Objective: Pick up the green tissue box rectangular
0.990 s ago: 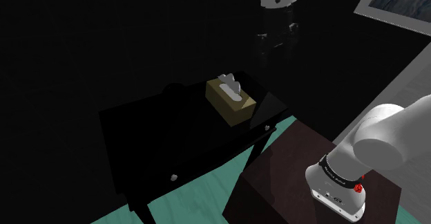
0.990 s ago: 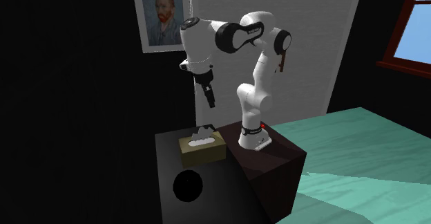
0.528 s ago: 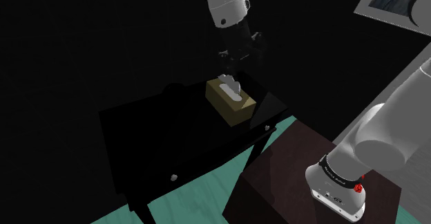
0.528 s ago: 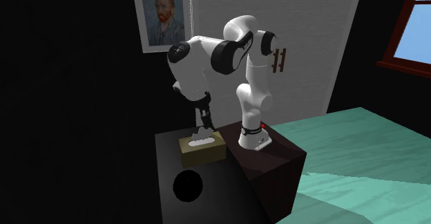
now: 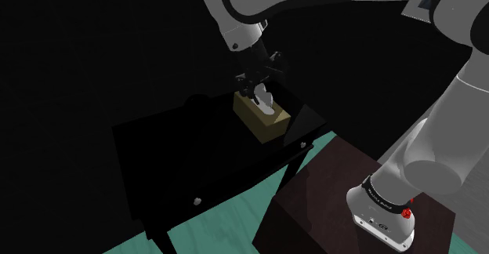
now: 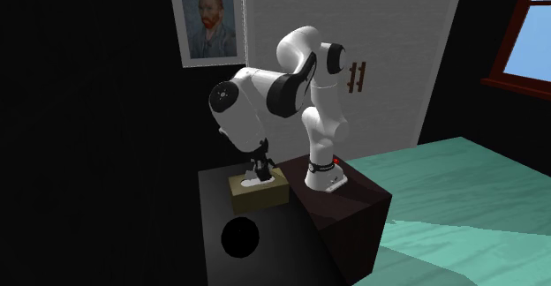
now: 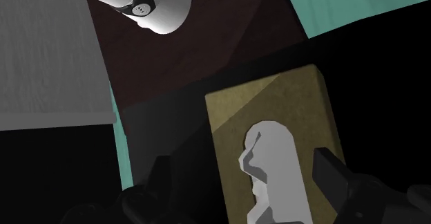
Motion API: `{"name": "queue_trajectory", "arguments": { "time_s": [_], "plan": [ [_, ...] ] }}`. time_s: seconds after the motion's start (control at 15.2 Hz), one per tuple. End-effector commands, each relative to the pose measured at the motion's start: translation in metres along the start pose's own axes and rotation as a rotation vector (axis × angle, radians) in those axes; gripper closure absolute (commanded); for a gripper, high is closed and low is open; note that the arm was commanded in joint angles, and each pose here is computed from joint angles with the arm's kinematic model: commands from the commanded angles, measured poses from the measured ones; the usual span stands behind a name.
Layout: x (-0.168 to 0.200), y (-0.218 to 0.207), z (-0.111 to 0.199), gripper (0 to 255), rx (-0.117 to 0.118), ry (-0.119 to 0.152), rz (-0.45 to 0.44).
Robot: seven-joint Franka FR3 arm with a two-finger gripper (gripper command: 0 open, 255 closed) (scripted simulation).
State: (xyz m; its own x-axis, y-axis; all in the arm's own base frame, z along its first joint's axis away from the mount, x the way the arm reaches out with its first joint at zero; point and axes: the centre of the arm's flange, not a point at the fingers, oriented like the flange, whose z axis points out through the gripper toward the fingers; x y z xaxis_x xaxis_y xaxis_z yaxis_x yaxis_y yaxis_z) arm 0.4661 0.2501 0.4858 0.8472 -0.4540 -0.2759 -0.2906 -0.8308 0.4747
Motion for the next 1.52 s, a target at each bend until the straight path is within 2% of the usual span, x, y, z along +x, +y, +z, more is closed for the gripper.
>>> {"name": "queue_trajectory", "arguments": {
  "time_s": [0.0,0.13,0.2,0.79,1.45],
  "plan": [
    [0.003,-0.006,0.012,0,0.0,0.0,0.0],
    [0.003,-0.006,0.012,0,0.0,0.0,0.0],
    [0.003,-0.006,0.011,255,0.0,0.0,0.0],
    [0.003,-0.006,0.012,255,0.0,0.0,0.0],
    [-0.012,0.019,-0.032,255,0.0,0.0,0.0]
  ]
}}
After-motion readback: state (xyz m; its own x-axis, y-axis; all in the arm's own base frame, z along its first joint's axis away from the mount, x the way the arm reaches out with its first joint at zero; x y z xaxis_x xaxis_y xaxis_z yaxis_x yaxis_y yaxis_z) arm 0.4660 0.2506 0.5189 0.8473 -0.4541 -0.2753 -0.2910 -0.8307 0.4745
